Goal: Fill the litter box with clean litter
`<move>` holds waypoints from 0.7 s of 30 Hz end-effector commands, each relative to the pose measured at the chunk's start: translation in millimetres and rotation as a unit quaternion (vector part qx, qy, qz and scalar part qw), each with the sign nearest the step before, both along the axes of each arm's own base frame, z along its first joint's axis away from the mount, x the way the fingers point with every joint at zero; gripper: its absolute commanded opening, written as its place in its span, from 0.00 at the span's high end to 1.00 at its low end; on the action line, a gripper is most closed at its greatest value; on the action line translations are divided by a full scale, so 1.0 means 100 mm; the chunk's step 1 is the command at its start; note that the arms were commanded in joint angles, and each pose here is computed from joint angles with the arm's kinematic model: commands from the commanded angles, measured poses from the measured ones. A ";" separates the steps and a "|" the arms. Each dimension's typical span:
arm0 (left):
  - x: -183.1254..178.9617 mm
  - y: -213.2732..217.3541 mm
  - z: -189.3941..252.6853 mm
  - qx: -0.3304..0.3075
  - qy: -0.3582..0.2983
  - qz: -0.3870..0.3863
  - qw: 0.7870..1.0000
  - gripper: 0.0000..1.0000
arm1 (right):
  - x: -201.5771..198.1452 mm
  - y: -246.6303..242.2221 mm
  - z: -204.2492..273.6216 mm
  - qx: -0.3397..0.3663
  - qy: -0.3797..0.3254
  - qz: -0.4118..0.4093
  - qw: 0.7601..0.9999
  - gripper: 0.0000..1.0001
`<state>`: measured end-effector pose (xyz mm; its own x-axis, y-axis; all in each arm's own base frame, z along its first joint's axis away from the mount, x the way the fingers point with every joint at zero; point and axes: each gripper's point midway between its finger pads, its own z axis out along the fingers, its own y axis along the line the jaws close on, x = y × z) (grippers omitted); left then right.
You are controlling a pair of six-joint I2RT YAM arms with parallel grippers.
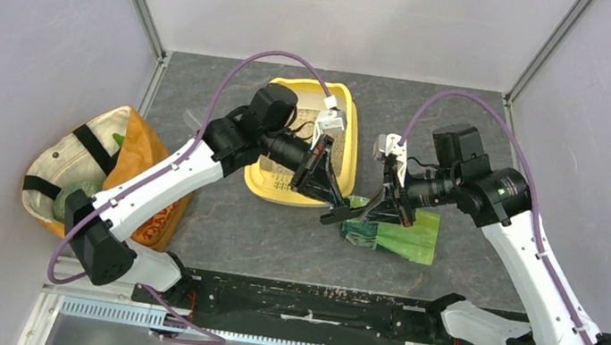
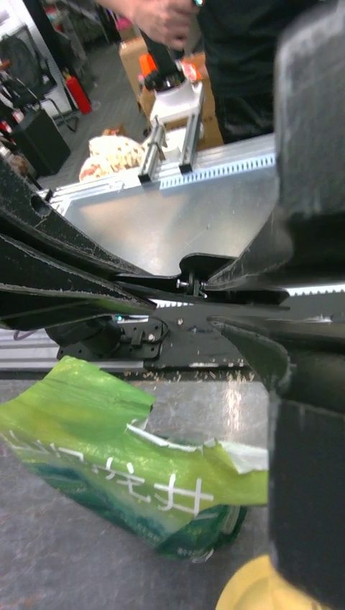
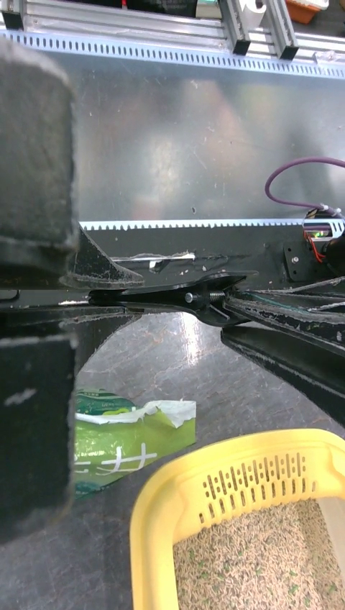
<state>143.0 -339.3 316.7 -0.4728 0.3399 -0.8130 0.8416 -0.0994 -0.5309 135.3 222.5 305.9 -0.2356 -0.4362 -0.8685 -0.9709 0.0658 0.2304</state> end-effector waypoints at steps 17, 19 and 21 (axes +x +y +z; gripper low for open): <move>0.11 0.10 0.33 -0.074 -0.124 0.083 0.986 0.14 | 0.03 0.01 0.08 0.021 -0.031 -0.022 0.999 1.00; 0.08 0.04 0.29 -0.070 -0.124 0.075 0.987 0.13 | 0.02 0.00 0.08 0.021 -0.034 -0.022 0.999 1.00; 0.06 -0.01 0.26 -0.066 -0.132 0.073 0.986 0.13 | 0.01 -0.01 0.08 0.021 -0.035 -0.022 0.999 1.00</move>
